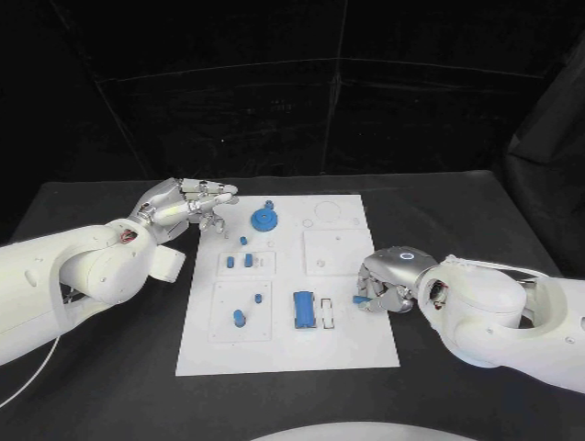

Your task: Assemble the parts on the task board

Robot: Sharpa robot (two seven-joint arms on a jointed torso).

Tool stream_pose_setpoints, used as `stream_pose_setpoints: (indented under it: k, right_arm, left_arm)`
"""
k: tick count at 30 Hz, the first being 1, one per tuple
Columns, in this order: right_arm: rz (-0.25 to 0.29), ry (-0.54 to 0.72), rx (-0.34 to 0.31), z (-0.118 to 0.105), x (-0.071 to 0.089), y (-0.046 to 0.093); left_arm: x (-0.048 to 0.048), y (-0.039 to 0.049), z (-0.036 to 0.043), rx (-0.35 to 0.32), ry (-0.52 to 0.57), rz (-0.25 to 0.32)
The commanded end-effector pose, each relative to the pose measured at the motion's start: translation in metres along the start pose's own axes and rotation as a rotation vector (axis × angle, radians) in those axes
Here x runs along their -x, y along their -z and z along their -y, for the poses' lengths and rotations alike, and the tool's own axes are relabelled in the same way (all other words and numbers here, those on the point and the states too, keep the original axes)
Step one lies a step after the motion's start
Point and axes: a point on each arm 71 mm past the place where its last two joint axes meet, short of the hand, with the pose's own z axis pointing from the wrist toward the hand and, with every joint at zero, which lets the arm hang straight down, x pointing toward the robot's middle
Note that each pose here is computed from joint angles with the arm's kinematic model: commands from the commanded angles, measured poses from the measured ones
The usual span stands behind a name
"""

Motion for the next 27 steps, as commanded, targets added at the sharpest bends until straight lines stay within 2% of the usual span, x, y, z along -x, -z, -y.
stream_pose_setpoints:
  k: [1, 5, 10, 15, 27]
  right_arm:
    - [-0.062, -0.183, -0.065, 0.006, -0.010, 0.004]
    - [-0.074, -0.304, -0.085, 0.007, -0.010, 0.008]
    - [-0.087, -0.383, -0.096, 0.008, -0.011, 0.010]
    - [-0.066, -0.459, -0.097, 0.005, -0.009, 0.010]
    - [-0.078, -0.569, -0.111, -0.005, -0.011, 0.001]
  left_arm:
    - [-0.0014, -0.0006, 0.0011, -0.007, 0.007, -0.010]
    - [-0.0016, -0.0010, 0.0010, -0.007, 0.007, -0.011]
    - [-0.0017, -0.0012, 0.0009, -0.007, 0.007, -0.011]
    - [-0.0016, -0.0010, 0.0008, -0.007, 0.007, -0.010]
    - [-0.0029, -0.0011, 0.0008, -0.007, 0.008, -0.014]
